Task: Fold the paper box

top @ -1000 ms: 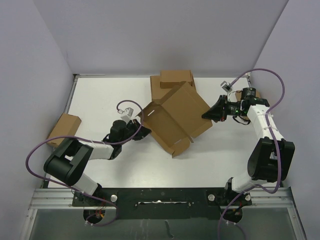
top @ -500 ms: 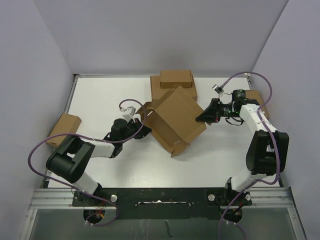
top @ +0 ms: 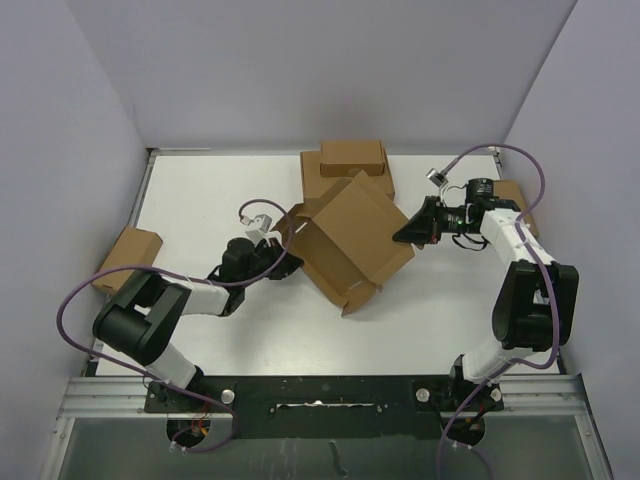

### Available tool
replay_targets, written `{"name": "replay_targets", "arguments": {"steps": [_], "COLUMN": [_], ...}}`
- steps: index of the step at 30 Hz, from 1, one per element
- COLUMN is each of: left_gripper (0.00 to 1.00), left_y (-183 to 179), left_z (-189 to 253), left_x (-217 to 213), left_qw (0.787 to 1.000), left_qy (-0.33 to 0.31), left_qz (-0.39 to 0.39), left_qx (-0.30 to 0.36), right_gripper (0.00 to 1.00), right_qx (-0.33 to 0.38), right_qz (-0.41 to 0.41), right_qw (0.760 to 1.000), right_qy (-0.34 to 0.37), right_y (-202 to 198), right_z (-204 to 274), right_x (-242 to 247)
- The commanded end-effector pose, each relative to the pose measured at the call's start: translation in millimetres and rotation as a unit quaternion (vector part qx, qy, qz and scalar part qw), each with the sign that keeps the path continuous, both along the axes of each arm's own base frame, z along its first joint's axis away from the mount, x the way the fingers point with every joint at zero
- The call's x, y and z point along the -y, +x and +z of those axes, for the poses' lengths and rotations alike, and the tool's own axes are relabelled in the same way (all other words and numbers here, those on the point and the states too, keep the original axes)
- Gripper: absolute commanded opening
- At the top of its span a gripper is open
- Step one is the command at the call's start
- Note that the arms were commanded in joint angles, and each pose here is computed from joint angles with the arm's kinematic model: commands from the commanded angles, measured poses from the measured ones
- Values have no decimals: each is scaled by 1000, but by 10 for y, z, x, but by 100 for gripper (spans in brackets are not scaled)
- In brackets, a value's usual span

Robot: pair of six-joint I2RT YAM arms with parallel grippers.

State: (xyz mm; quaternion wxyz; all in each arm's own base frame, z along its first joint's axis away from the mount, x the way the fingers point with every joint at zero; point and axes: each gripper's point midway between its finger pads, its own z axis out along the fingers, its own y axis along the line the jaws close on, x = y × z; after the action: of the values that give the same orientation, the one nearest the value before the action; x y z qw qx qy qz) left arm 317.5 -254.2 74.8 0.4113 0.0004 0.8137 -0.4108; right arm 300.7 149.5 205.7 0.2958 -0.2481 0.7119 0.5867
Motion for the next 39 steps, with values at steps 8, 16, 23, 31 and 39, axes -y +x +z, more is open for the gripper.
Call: {"name": "replay_targets", "arguments": {"steps": [8, 16, 23, 31, 39], "left_gripper": [35, 61, 62, 61, 64], "left_y": [-348, -654, -744, -710, -472], "left_z": [553, 793, 952, 1217, 1555], "left_x": [-156, -472, -589, -412, 384], "left_qw": [998, 997, 996, 993, 991], "left_qy": [-58, -53, -50, -88, -119], "left_qz": [2, 48, 71, 77, 56], "left_qx": [6, -7, -16, -36, 10], "right_gripper": [0, 0, 0, 0, 0], "right_qx": [40, 43, 47, 47, 35], "right_qz": [-30, -30, -29, -28, -19], "right_qw": [998, 999, 998, 999, 999], "right_qy": [-21, -15, -4, 6, 32], "right_y": [96, 86, 73, 63, 24], "right_z": [70, 101, 150, 193, 252], "right_x": [152, 159, 171, 173, 148]}}
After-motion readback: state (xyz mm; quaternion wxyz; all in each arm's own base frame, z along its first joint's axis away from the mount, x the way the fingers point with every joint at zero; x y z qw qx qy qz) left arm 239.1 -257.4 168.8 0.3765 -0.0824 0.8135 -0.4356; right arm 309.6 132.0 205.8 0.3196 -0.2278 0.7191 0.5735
